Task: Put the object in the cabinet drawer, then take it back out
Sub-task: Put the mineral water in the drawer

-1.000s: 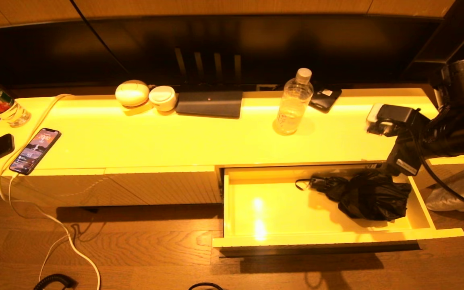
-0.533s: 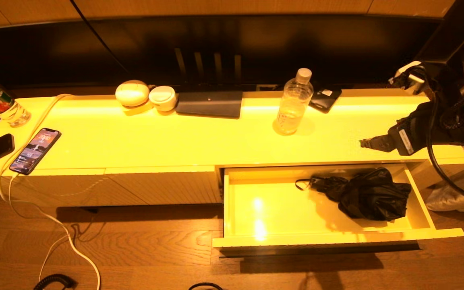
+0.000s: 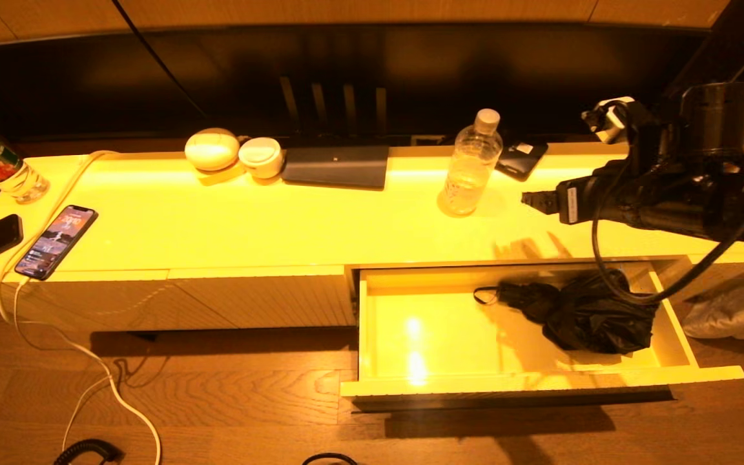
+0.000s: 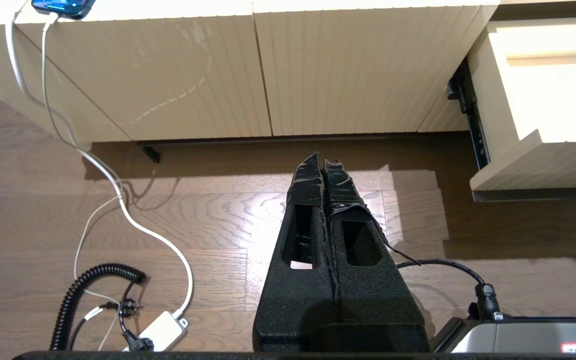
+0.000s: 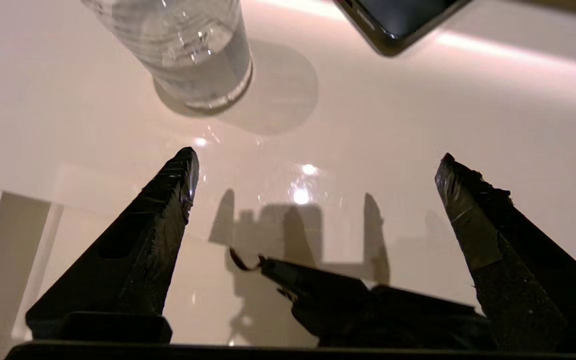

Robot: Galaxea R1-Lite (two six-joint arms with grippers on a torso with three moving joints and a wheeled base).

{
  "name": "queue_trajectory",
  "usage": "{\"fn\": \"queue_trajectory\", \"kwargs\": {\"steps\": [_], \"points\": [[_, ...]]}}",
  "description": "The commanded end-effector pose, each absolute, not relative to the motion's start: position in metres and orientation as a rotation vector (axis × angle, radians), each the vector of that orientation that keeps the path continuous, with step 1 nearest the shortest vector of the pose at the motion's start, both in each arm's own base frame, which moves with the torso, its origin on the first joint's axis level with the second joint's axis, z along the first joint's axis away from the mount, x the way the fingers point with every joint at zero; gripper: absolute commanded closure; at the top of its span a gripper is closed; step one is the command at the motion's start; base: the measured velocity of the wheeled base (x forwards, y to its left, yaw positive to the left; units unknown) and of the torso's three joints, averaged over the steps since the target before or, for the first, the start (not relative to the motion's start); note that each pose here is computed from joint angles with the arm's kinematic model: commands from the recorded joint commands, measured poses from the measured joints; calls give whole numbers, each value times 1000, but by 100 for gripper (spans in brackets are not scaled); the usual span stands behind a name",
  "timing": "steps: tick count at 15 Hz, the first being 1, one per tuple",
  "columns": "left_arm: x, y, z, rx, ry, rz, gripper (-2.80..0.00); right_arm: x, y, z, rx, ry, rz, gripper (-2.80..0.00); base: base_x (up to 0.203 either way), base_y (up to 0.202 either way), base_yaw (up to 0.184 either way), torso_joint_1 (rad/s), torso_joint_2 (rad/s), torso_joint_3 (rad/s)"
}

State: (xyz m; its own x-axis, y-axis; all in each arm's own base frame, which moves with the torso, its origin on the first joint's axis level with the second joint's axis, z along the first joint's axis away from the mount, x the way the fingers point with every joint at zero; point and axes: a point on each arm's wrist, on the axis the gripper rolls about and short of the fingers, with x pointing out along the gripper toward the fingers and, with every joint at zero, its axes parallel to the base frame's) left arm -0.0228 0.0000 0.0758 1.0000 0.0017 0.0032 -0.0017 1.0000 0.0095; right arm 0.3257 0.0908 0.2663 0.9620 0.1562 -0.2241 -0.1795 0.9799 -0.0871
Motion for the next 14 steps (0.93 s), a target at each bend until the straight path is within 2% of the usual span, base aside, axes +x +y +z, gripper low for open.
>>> {"fn": "queue_trajectory", "kwargs": {"steps": [1,8,14], "points": [[-23,0,76,9,-3,2,0,351,120,237,-109,148,156,-280,0,0,0,0,0,0],[-23,0,76,9,-3,2,0,370,158,209,-125,11,168,-280,0,0,0,0,0,0],[-23,0,76,9,-3,2,0,393,172,215,-100,-53,113,-280,0,0,0,0,0,0]]}}
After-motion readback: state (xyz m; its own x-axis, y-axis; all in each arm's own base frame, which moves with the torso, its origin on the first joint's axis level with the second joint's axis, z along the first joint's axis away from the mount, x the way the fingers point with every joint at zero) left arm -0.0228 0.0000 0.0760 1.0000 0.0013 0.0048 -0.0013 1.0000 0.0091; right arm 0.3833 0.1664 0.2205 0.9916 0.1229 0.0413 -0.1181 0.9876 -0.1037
